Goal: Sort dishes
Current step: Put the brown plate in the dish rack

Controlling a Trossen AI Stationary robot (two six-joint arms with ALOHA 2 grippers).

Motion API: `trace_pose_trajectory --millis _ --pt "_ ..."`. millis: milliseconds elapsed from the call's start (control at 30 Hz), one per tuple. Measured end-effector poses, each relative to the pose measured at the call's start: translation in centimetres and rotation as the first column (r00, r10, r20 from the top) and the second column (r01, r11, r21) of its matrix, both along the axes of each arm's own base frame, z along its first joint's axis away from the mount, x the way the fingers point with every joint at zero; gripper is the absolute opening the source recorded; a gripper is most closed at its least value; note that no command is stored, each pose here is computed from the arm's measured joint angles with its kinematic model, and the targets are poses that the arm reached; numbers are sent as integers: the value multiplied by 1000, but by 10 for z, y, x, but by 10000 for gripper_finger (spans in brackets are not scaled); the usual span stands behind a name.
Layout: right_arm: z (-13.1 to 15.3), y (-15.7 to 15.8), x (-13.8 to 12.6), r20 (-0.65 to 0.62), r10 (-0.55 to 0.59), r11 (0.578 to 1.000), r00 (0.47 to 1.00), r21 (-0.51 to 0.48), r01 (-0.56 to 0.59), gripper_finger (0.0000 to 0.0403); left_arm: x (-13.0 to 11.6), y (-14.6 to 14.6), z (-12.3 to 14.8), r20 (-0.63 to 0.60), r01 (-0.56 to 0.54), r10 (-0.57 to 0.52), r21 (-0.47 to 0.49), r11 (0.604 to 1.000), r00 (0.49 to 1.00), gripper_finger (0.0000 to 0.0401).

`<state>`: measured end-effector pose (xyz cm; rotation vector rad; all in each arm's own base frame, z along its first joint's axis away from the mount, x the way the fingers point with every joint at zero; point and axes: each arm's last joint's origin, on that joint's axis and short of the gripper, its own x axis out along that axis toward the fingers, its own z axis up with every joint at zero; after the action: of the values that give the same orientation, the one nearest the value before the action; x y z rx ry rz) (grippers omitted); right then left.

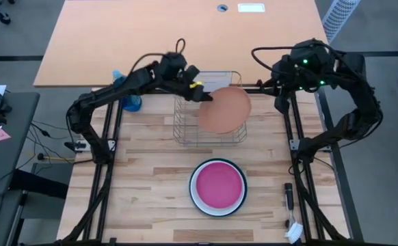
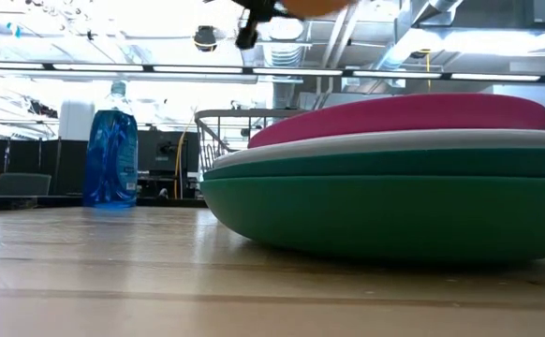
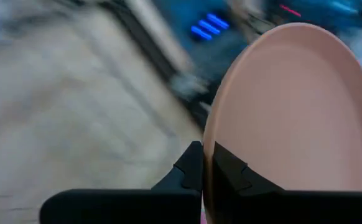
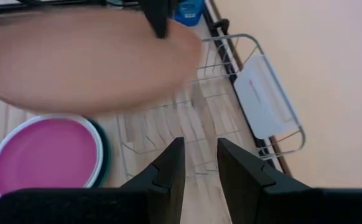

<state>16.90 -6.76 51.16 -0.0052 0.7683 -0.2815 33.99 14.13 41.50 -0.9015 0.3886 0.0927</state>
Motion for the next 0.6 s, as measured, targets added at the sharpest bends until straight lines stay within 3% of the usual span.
trace_pose_trajectory --millis 100,267,433,600 --pt "-1 0 3 0 16 1000 1000 18 -15 99 -8 12 3 60 142 -138 -64 988 989 0" --pt "-3 0 3 -8 -2 998 1000 56 2 99 -25 35 6 135 307 -286 -189 933 949 0" --pt "-4 1 0 -19 -43 994 999 105 45 99 -39 53 15 230 420 -367 -258 870 901 0" --pt "-2 7 -3 6 -74 984 997 160 72 99 -46 63 17 230 394 -334 -303 868 914 0"
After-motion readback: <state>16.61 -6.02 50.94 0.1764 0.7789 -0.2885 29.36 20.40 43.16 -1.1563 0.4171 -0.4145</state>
